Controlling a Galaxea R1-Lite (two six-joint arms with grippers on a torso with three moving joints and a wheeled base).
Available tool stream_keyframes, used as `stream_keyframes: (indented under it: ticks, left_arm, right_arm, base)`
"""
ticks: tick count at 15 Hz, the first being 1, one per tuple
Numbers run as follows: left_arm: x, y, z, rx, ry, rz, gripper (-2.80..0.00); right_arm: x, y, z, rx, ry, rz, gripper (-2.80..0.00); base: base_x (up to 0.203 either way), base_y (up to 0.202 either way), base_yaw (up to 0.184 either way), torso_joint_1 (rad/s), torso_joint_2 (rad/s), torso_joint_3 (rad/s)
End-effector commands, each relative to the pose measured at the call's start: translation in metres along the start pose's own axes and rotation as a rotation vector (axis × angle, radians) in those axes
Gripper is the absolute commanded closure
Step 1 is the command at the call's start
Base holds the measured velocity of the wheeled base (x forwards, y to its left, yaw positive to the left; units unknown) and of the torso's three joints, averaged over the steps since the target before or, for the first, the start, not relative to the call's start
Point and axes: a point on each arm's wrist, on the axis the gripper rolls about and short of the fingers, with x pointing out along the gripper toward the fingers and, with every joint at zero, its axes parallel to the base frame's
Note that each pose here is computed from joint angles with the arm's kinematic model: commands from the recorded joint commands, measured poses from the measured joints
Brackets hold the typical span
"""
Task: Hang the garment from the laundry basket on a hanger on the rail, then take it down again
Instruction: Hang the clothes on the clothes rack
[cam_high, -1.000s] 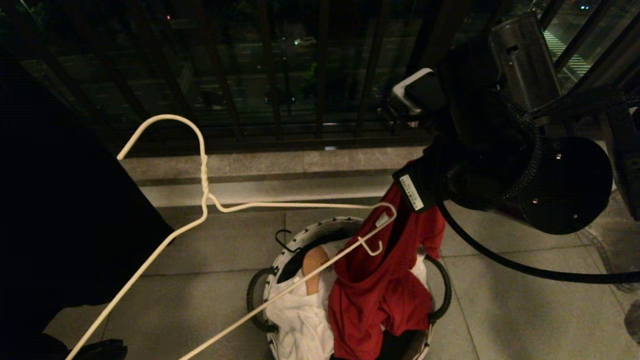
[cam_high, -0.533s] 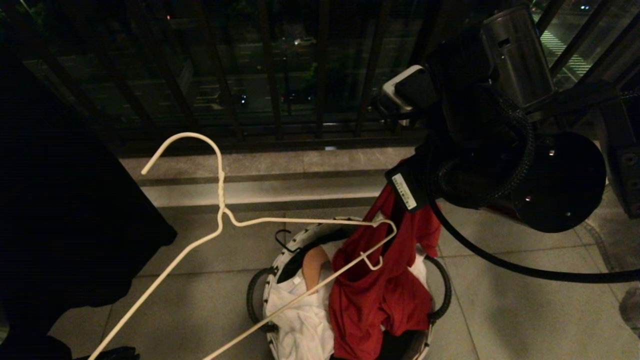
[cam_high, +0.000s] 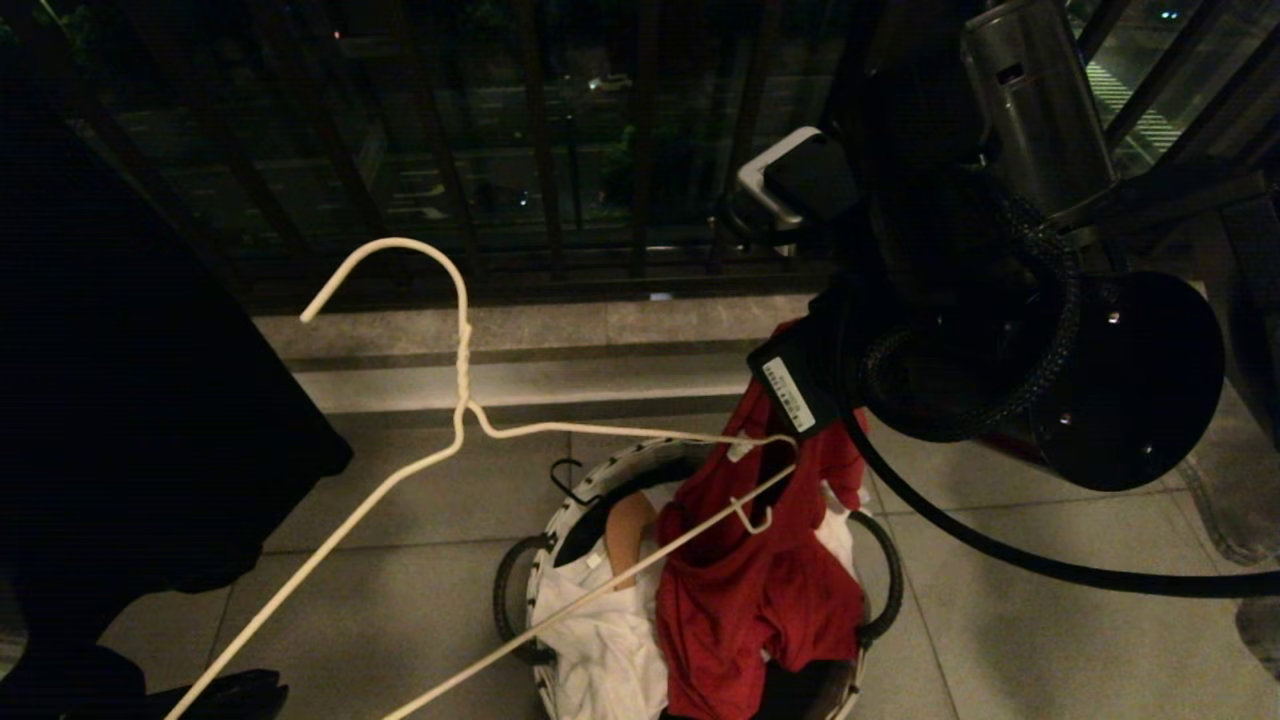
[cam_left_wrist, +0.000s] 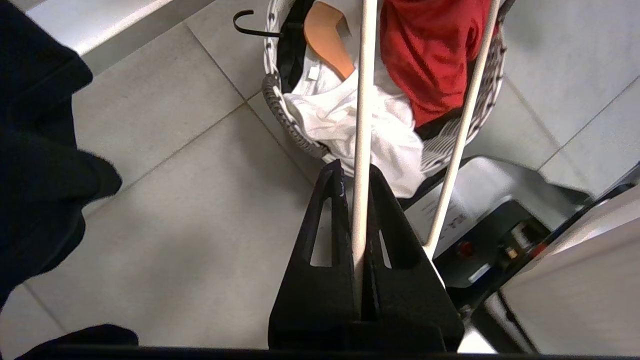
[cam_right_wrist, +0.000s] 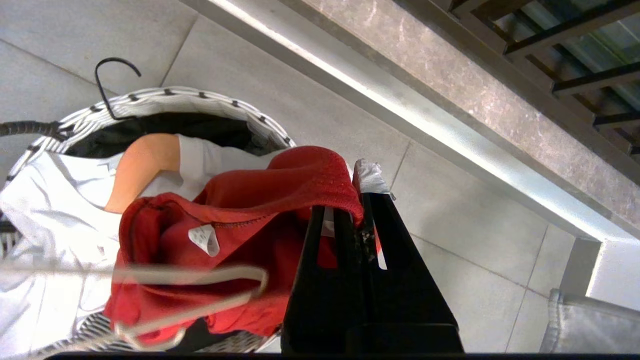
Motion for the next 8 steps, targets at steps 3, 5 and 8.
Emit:
stream_keyframes:
  ticks: [3, 5, 8]
  left_arm:
    - [0.009, -0.003, 0.006, 0.036, 0.030, 0.005, 0.00]
    - [0.007, -0.002, 0.016, 0.065, -0.001, 0.010, 0.00]
    - [0.007, -0.002, 0.034, 0.117, -0.034, 0.021, 0.00]
  right_arm:
    - [0.000, 0.000, 0.002, -0.009, -0.003, -0.004, 0.00]
    - [0.000, 0.001, 0.002, -0.014, -0.003, -0.001, 0.00]
    - [-0.002, 0.005, 0.000, -0.019, -0.003, 0.009, 0.00]
  base:
    - [0.000, 0.000, 0.000, 0.000, 0.00, 0.000]
    - [0.000, 0.000, 0.000, 0.000, 0.00, 0.000]
    - [0.000, 0.000, 0.000, 0.000, 0.00, 0.000]
